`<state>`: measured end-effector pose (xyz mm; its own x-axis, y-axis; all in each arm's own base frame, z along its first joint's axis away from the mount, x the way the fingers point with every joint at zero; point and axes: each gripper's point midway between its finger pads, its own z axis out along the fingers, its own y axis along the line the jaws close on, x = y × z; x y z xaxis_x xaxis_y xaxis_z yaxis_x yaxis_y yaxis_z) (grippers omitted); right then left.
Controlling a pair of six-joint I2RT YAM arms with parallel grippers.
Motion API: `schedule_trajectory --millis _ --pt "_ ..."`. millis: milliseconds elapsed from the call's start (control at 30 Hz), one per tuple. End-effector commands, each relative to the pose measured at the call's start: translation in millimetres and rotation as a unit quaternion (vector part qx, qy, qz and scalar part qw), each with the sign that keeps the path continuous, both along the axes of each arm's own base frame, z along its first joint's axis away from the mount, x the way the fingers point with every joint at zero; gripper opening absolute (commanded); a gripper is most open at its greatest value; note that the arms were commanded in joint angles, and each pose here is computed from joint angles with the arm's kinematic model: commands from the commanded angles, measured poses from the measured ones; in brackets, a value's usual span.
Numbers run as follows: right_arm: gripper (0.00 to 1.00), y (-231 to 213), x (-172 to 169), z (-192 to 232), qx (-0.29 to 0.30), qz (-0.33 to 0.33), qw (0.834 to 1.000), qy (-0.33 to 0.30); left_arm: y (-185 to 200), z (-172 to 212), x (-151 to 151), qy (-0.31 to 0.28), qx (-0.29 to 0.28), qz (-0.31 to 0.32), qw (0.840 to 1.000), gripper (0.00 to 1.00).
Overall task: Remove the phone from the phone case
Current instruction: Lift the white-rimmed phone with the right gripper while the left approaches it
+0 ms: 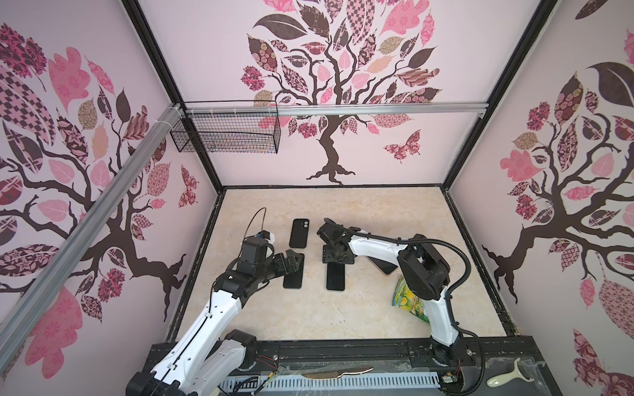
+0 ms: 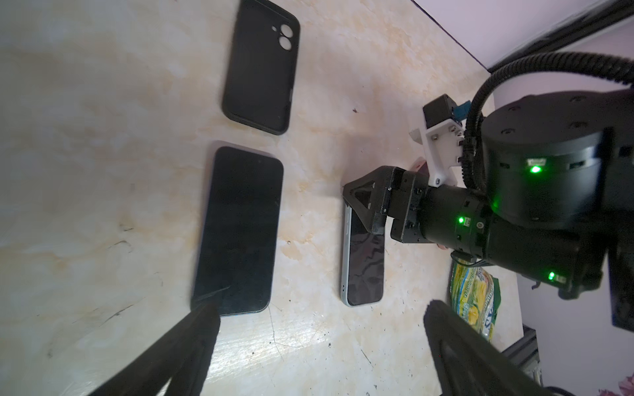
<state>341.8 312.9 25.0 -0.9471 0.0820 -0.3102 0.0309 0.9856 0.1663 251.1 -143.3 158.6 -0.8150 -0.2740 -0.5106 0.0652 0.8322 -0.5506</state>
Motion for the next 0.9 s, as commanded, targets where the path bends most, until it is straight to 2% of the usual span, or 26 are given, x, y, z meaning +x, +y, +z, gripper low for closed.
schedule_trajectory --millis 0,133,300,467,567,867 --pt "0.60 -3.6 -14.0 8.0 0.066 -0.010 0.997 0.033 -24.8 -6.7 -5.7 -0.004 -0.016 -0.028 0.999 0.93" --pt "0.58 -14.6 -17.5 19.8 0.121 -0.024 0.992 0.035 -53.7 -24.8 -15.4 0.011 -0.031 -0.053 0.998 0.87" --pt "0.56 -28.5 -27.8 15.9 0.175 -0.055 0.981 0.061 -83.7 -41.5 -25.7 0.022 -0.023 -0.080 0.996 0.85" --pt "0.55 -39.2 -36.9 8.7 0.197 -0.088 0.973 0.078 -110.2 -58.0 -34.7 0.036 -0.022 -0.102 0.994 0.80" --pt "0.55 -44.0 -40.4 7.4 0.216 -0.106 0.967 0.085 -121.6 -67.8 -36.9 0.055 -0.051 -0.098 0.992 0.73" --pt "0.53 -52.4 -45.3 2.3 0.238 -0.126 0.958 0.101 -132.4 -93.4 -35.3 0.080 -0.049 -0.109 0.990 0.70"
